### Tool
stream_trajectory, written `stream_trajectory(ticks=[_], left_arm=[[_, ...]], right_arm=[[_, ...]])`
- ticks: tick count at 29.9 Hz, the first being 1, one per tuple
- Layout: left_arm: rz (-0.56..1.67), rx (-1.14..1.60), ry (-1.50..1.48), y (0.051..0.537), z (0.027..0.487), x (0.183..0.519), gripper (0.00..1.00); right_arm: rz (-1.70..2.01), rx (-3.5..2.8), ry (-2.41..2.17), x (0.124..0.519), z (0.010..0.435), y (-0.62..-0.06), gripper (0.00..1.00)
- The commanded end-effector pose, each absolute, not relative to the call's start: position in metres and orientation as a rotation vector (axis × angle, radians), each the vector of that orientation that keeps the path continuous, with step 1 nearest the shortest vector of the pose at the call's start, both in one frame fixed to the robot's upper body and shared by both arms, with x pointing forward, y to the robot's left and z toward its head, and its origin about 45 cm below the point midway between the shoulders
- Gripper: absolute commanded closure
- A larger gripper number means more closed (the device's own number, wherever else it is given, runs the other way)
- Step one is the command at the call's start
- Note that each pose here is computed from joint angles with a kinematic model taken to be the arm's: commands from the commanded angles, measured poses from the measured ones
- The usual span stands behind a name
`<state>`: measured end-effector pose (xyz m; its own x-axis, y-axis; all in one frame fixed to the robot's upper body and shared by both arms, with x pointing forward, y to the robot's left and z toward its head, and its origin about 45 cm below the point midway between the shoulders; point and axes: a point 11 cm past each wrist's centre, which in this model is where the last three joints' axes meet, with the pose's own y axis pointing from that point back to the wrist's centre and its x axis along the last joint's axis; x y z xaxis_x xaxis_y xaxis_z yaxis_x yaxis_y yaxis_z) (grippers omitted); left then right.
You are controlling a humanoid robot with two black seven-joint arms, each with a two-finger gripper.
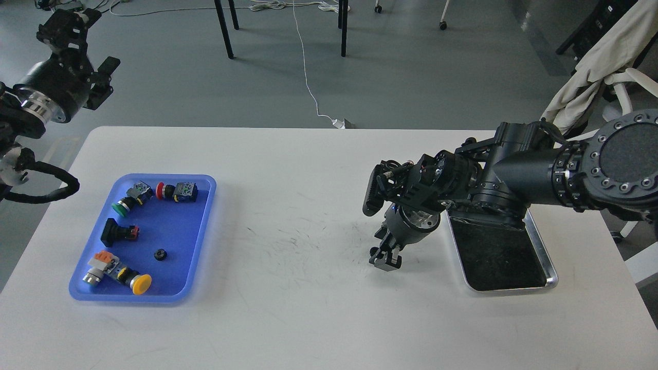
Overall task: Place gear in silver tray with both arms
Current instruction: 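Lower the right gripper and grasp the black gear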
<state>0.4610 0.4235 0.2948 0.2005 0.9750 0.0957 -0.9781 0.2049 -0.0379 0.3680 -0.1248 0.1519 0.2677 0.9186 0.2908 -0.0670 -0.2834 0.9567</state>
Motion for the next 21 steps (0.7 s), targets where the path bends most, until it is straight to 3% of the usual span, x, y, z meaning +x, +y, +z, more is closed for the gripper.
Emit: stream_trajectory(ticks=[1, 5, 21], left_arm=[[1.366, 0.033, -0.106, 0.4236, 0.2945, 0.4609, 0.01], [1.366, 0.033, -0.106, 0.4236, 0.2945, 0.4609, 0.01], [1.374, 0.038, -0.111, 0.4291, 0.2964, 0.4592, 0.01]], right_arm=[[1.214, 1.514, 0.819, 0.3700, 0.1521, -0.1259, 0.54], [1.213, 1.512, 0.817, 0.3709, 0.1524, -0.1262, 0.59], [1.202, 1.512, 0.800, 0.3737, 0.1493, -0.1297, 0.59]])
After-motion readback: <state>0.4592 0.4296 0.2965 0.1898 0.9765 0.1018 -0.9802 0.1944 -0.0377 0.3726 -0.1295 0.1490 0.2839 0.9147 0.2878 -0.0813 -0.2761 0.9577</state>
